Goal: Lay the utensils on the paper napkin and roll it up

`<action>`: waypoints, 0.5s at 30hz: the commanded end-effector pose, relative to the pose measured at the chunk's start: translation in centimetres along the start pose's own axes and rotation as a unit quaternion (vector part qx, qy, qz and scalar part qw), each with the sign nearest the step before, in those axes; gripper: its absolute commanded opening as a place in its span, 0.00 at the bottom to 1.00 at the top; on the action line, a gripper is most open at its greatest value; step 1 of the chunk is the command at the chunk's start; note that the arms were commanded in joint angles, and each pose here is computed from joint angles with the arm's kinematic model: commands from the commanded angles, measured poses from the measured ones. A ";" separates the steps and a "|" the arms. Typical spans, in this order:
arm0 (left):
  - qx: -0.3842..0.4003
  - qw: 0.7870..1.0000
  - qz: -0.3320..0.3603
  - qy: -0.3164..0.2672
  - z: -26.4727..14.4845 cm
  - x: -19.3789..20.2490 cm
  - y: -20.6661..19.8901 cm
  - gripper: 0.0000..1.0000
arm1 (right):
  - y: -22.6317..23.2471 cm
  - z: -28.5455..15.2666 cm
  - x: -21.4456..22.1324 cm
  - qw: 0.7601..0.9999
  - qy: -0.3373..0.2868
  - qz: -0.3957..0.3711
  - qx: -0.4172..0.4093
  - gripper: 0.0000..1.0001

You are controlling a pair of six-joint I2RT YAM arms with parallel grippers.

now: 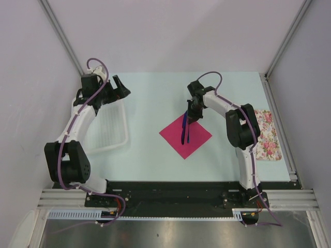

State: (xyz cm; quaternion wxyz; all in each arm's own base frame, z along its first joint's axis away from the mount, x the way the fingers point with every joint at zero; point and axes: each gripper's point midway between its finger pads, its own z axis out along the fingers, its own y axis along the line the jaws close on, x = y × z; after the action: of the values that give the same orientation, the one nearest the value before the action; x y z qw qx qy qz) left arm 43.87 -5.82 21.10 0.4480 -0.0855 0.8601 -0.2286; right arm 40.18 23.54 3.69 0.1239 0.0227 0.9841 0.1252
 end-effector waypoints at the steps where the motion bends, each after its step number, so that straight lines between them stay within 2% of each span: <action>1: 0.018 1.000 0.004 -0.019 -0.6 -1.0 -1.1 1.00 | -0.4 0.1 -1.3 1.000 -0.012 0.009 0.002 0.00; 15: 0.014 1.000 0.004 -0.012 -0.3 -0.3 -0.6 1.00 | 0.4 0.4 -0.7 1.000 0.002 0.020 -0.017 0.00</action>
State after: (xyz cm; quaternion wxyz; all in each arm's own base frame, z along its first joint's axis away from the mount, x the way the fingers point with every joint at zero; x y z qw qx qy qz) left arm 43.62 -5.82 20.33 0.4418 -0.0872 0.8633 -0.2280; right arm 40.32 23.07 2.63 0.1102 0.0351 0.9851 0.1272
